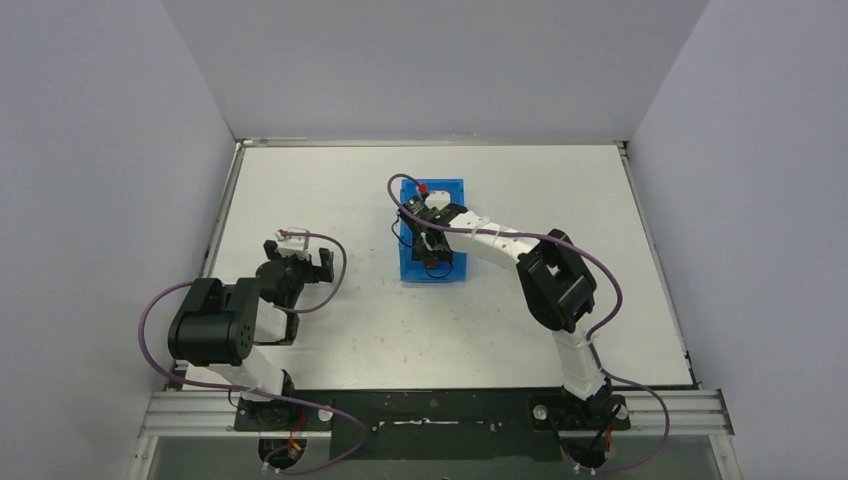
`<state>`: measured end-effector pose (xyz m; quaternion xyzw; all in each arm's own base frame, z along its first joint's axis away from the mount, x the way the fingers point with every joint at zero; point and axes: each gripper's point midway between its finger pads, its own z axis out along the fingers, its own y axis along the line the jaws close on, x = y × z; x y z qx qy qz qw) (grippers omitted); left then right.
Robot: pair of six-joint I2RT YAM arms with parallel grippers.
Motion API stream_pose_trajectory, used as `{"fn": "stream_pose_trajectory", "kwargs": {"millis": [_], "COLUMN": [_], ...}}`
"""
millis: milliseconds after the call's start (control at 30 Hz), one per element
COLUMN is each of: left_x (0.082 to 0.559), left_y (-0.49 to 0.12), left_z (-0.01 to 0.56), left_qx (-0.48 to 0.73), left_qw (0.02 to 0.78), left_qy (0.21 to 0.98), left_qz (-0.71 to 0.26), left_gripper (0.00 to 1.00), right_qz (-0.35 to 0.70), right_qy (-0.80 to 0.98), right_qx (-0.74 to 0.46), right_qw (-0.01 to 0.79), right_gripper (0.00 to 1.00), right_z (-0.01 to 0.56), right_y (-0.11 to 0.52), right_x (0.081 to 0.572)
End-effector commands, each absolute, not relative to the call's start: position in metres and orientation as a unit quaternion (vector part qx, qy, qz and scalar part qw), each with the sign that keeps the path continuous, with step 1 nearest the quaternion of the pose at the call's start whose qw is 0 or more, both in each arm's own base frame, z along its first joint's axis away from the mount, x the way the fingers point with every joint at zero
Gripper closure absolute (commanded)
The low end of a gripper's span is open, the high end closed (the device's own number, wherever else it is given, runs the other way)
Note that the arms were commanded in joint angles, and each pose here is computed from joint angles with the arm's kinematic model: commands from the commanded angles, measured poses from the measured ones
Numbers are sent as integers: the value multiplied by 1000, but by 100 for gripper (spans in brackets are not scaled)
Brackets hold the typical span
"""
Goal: Put the screwdriver in the bin
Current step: Place the screwdriver in the bin.
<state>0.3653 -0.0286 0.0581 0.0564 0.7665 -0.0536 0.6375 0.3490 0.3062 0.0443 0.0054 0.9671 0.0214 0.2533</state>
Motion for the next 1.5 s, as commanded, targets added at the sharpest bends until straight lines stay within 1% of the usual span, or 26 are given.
{"fn": "stream_pose_trajectory", "kwargs": {"millis": [0, 100, 300, 467, 967, 1133, 1300, 1367, 1400, 1433, 1467], "left_x": [375, 375, 375, 376, 375, 375, 375, 375, 375, 375, 375], "left_y": [-28, -29, -28, -28, -28, -29, -28, -28, -28, -28, -28], "left_z": [78, 79, 79, 79, 78, 79, 78, 79, 79, 79, 79], "left_qx": [64, 64, 64, 64, 64, 64, 64, 64, 64, 64, 64], "left_qw": [666, 666, 666, 667, 666, 667, 666, 667, 667, 667, 667], "left_qy": [741, 741, 741, 741, 741, 741, 741, 741, 741, 740, 740], "left_qz": [-51, -52, -51, -51, -52, -52, -52, -52, -52, -52, -52], "left_gripper": [3, 3, 3, 3, 3, 3, 3, 3, 3, 3, 3], "right_qz": [24, 24, 16, 12, 20, 24, 29, 29, 30, 33, 35], "right_qy": [964, 964, 959, 952, 921, 912, 910, 910, 910, 911, 911], "right_qx": [16, 16, 15, 13, 3, -11, -13, -14, -14, -16, -18], "right_qw": [263, 264, 283, 304, 389, 409, 414, 414, 412, 411, 410], "right_gripper": [59, 59, 59, 59, 61, 63, 62, 61, 55, 48, 37], "right_z": [45, 48, 73, 103, 218, 243, 253, 255, 255, 255, 253], "right_y": [307, 307, 307, 305, 295, 288, 280, 274, 270, 267, 264], "right_x": [357, 358, 366, 373, 390, 390, 392, 394, 396, 397, 398]}}
